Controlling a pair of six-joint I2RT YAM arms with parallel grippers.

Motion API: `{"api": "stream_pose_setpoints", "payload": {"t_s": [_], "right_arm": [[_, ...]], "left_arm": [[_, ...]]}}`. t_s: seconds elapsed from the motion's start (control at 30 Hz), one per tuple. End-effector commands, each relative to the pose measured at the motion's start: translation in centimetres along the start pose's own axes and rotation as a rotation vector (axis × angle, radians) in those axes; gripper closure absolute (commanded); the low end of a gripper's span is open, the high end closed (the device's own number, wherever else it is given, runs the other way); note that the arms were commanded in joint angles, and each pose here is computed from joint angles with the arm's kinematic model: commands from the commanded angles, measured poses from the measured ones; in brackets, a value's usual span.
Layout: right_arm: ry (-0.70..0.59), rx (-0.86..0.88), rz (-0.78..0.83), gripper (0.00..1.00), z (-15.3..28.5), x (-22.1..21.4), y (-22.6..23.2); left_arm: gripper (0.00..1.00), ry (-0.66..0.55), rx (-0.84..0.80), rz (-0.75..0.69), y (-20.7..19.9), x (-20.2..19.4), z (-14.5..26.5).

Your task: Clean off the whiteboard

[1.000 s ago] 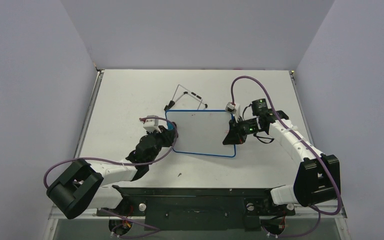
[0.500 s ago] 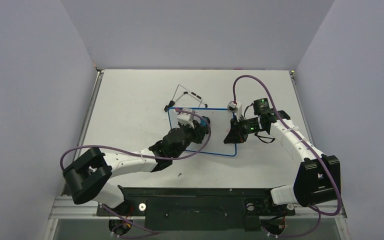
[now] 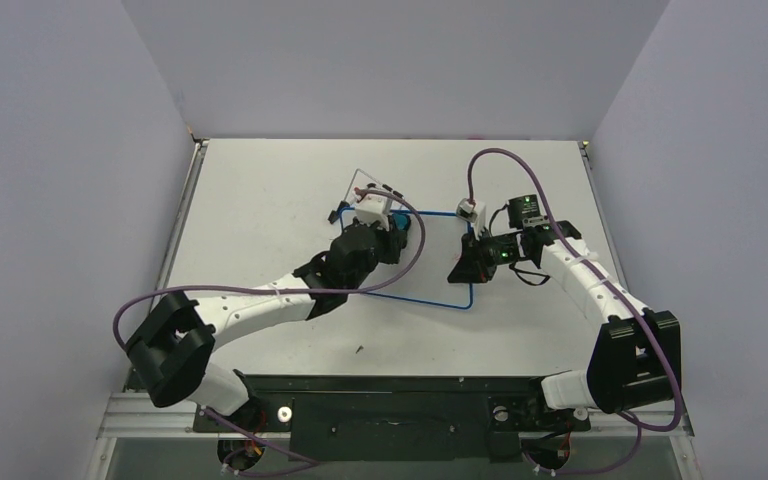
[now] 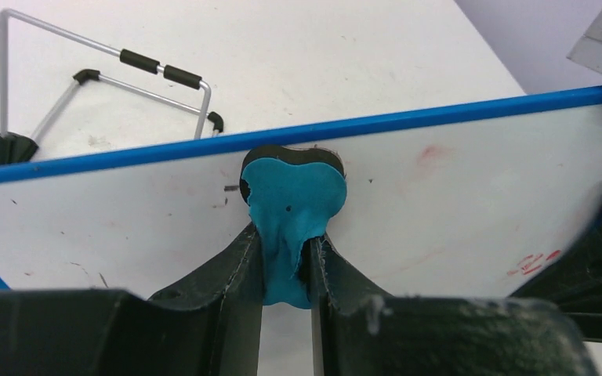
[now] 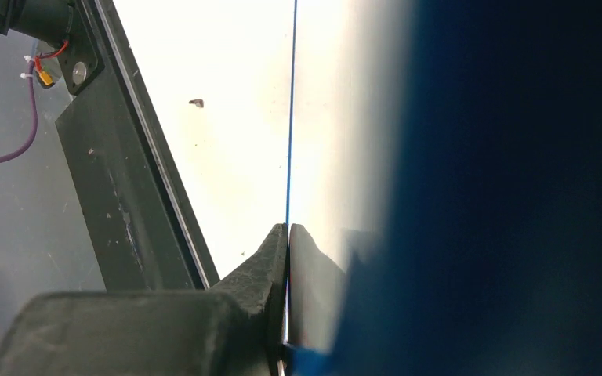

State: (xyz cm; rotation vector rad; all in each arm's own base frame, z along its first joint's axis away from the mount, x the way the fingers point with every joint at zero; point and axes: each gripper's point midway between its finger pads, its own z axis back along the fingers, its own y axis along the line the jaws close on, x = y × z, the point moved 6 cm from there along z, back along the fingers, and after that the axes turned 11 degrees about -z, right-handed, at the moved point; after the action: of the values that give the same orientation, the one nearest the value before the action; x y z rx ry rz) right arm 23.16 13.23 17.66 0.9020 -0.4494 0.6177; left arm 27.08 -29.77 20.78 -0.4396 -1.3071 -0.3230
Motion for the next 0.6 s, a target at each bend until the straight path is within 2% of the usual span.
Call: {"api": "stream_pose_setpoints", "payload": {"t_s": [0.0,0.33,0.47,0.57], "right_arm": [[0.023,0.038,0.070,1.00,0.3,-0.7,1.4],[0.023,0.040,0.068,1.00,0.3,-0.7,1.4],[0.020,0.039,0.069,1.00,0.4,-0.7,1.5],[0.017,0.040,0.070,1.00,0.5,-0.7,1.5]], "left_arm": [[1.00,0.080,0.028,-0.150,-0.3,1.1,-1.1],[1.00,0.107,-0.124,-0.297,-8.4,1.0,-0.7],[1.00,0.107,-0.136,-0.310,-9.1,0.8,-0.6],[1.00,0.130,-0.095,-0.314,-7.9,-0.6,0.0]]}}
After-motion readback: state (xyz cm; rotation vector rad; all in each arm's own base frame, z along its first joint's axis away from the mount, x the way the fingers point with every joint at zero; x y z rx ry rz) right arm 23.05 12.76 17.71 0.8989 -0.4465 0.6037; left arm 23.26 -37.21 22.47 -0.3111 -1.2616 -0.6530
